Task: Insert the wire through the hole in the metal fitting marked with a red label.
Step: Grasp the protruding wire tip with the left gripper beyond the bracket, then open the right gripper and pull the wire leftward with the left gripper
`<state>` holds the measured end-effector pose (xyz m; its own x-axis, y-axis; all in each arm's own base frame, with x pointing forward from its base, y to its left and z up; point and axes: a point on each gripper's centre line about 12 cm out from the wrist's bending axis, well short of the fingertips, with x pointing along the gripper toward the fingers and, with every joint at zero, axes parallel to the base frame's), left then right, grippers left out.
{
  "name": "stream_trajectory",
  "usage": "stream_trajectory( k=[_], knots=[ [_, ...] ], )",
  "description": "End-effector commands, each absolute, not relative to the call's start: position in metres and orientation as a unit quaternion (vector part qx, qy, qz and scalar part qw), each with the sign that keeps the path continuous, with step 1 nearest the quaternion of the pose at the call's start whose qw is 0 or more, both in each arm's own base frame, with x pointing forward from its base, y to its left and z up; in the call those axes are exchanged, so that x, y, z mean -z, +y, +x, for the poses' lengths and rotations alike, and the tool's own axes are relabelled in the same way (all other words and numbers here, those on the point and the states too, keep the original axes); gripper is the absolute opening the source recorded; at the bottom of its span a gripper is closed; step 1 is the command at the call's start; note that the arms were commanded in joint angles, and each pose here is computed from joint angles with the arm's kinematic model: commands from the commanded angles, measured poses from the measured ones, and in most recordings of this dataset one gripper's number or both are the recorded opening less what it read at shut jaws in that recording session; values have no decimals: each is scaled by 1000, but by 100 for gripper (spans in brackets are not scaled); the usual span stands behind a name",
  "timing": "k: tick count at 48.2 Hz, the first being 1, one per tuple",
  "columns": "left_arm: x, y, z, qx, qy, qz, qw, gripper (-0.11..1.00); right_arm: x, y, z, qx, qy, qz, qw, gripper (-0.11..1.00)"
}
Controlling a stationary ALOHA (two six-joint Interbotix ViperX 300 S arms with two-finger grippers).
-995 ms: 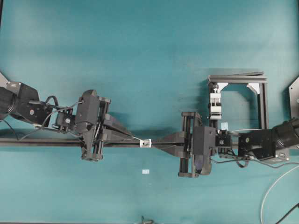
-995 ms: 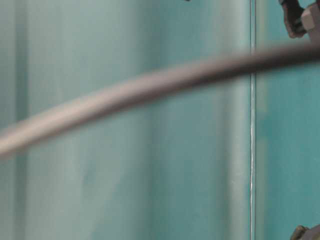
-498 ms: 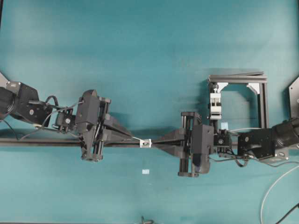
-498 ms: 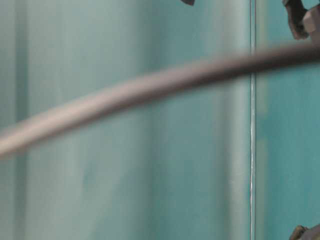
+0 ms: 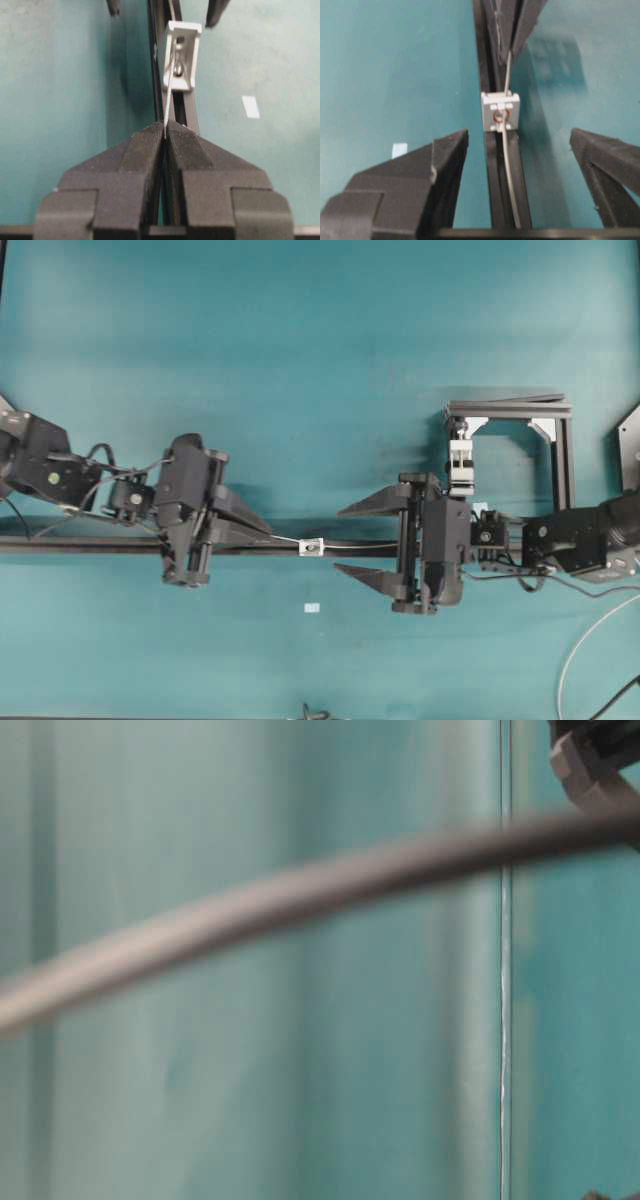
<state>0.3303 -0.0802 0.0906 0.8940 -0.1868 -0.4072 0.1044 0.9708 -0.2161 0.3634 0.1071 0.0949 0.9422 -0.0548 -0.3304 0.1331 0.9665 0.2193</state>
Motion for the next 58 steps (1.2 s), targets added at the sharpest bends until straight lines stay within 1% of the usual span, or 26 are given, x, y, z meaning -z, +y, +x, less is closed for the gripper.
stream_trajectory(
  k=[1,11,25,40,51,58],
  knots=[
    [-105,-80,326,81,202,-96,971,-10,-108,107,364,45,147,127,980,92],
    [-114,-75,304,81,202,-97,971,-10,-106,106,362,45,153,125,979,92],
    [-117,-68,278,78,227,-97,966,-10,-105,106,361,46,154,125,979,92],
    [-115,-62,250,66,255,-126,956,-10,-107,105,360,45,153,125,979,92],
    [-116,-61,245,63,273,-129,951,-10,-108,105,360,44,153,126,979,92],
    [-117,-62,246,65,272,-130,951,-10,-109,106,360,44,153,127,979,92]
  ],
)
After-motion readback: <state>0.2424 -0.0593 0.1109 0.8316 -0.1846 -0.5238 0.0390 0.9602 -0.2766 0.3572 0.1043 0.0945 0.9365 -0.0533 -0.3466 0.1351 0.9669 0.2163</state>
